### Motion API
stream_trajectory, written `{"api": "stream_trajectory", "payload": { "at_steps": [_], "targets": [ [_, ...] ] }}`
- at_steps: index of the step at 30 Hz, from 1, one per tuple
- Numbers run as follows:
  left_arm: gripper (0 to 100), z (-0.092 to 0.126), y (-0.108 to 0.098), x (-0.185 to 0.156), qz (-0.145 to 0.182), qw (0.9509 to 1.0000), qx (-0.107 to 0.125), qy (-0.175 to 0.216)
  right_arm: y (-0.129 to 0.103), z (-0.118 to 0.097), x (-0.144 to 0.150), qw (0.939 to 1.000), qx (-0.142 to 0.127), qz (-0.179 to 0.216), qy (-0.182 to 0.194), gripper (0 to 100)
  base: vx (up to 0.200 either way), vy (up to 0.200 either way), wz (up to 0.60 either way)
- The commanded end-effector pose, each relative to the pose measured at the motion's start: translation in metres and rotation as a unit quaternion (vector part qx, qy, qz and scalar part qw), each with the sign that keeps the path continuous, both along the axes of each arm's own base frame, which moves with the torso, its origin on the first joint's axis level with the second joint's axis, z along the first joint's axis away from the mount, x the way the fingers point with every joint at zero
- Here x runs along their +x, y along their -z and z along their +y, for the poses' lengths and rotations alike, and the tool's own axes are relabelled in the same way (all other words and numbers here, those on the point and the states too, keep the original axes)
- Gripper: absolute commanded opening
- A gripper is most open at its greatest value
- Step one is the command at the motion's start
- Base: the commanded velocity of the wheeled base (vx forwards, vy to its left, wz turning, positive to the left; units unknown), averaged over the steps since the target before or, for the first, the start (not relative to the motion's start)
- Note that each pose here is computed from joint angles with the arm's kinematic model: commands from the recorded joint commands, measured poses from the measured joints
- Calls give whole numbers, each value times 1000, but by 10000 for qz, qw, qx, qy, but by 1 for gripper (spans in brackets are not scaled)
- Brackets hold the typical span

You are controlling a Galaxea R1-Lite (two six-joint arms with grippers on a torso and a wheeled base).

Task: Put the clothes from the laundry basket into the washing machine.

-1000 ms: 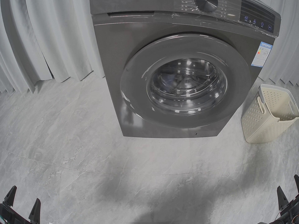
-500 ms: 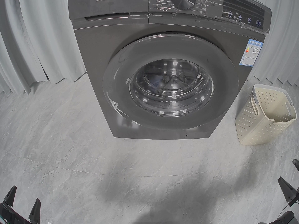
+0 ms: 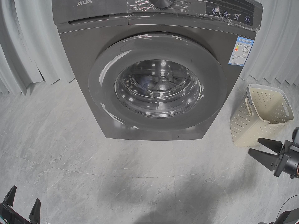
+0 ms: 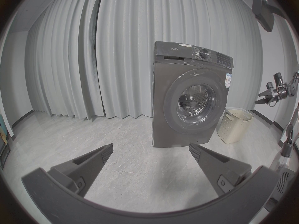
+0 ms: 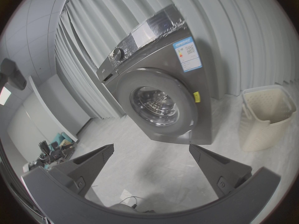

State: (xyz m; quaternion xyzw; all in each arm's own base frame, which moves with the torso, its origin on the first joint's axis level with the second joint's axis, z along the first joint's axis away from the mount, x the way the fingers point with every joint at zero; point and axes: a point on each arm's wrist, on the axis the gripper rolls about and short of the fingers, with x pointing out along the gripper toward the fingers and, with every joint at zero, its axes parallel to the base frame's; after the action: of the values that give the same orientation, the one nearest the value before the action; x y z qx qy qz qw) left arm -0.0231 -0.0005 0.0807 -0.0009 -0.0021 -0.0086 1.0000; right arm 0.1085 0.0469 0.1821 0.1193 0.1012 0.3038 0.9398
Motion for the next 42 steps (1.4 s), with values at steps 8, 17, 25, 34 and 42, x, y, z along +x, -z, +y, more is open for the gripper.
{"api": "stream_trajectory", "payload": {
  "at_steps": [8, 17, 25, 34, 42],
  "targets": [
    [100, 0, 5, 1, 44, 10000, 10, 6, -8, 59, 64, 9987, 104, 304, -404, 100, 200, 0, 0],
    [100, 0, 5, 1, 44, 10000, 9, 14, -16, 66, 81, 9991, 256, 0, -344, 100, 200, 0, 0],
    [100, 0, 5, 1, 52, 10000, 9, 14, -29, 67, 85, 9984, 406, -394, -25, 100, 100, 0, 0],
    [100, 0, 5, 1, 52, 10000, 9, 14, -38, 63, 84, 9948, 505, -822, 326, 100, 0, 0, 0],
    [100, 0, 5, 1, 52, 10000, -13, 21, -24, 53, 35, 9954, 238, -924, -111, 100, 0, 0, 0]
  ]
}}
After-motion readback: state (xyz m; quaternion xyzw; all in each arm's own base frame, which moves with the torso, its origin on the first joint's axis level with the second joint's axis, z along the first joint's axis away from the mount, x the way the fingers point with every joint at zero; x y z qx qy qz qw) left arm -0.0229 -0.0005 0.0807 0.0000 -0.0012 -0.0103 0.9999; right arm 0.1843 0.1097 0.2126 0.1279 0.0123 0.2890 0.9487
